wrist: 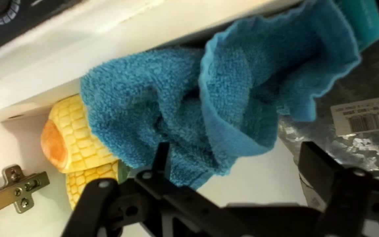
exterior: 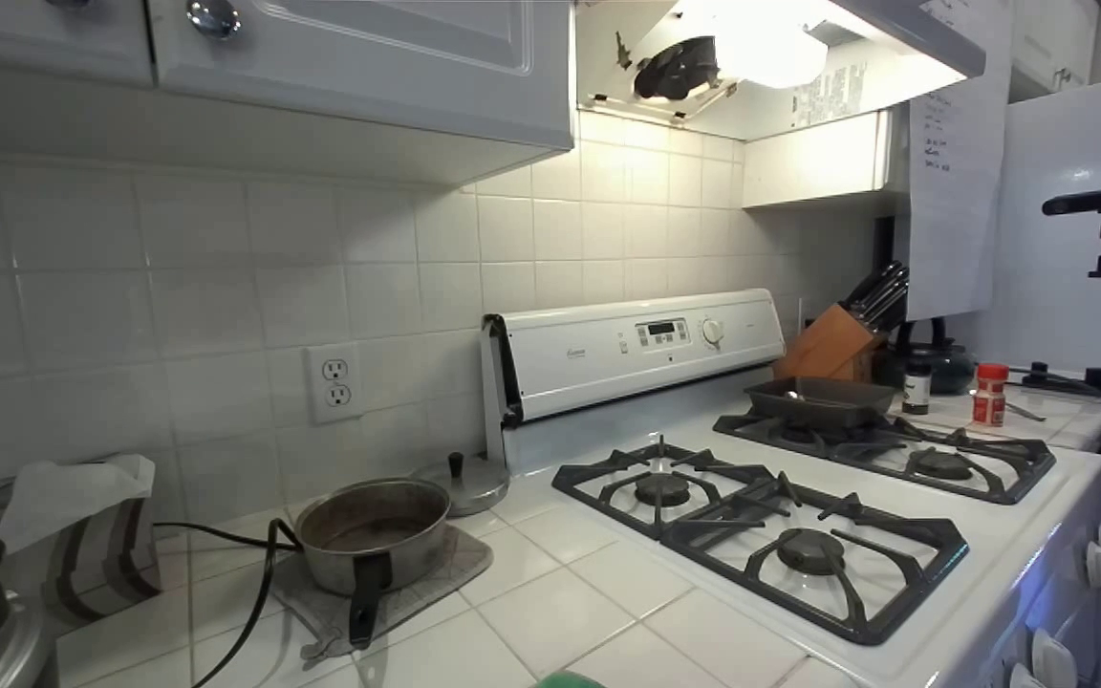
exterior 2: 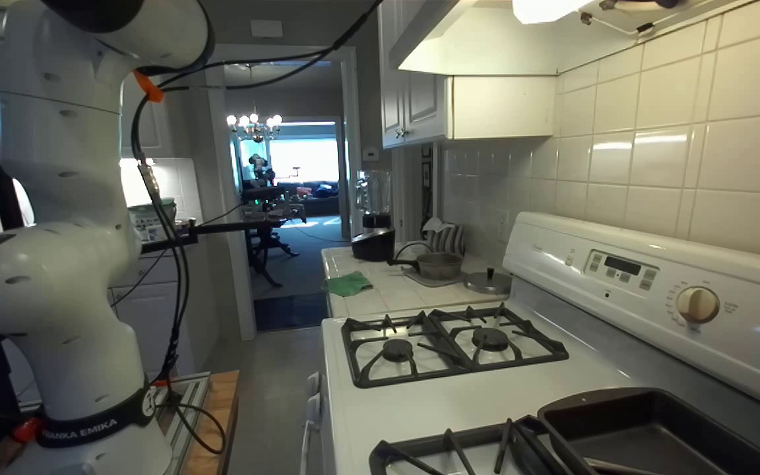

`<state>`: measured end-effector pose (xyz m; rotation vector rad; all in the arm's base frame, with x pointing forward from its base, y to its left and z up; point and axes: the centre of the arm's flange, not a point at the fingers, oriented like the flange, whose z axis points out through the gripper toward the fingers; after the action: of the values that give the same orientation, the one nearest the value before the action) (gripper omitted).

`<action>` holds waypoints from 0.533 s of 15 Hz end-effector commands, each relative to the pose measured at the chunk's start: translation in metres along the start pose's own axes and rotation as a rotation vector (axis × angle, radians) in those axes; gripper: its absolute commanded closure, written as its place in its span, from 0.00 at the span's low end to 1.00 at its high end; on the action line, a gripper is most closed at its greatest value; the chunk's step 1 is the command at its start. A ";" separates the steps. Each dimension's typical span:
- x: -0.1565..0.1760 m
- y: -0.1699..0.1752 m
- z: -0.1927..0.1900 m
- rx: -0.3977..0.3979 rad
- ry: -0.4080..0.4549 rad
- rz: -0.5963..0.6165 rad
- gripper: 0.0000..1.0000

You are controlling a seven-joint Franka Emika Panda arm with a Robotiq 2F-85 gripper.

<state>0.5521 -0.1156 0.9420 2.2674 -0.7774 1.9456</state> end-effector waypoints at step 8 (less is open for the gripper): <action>0.013 -0.021 -0.028 -0.136 -0.088 -0.008 0.00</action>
<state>0.5408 -0.1058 0.9469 2.3176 -0.8563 1.7556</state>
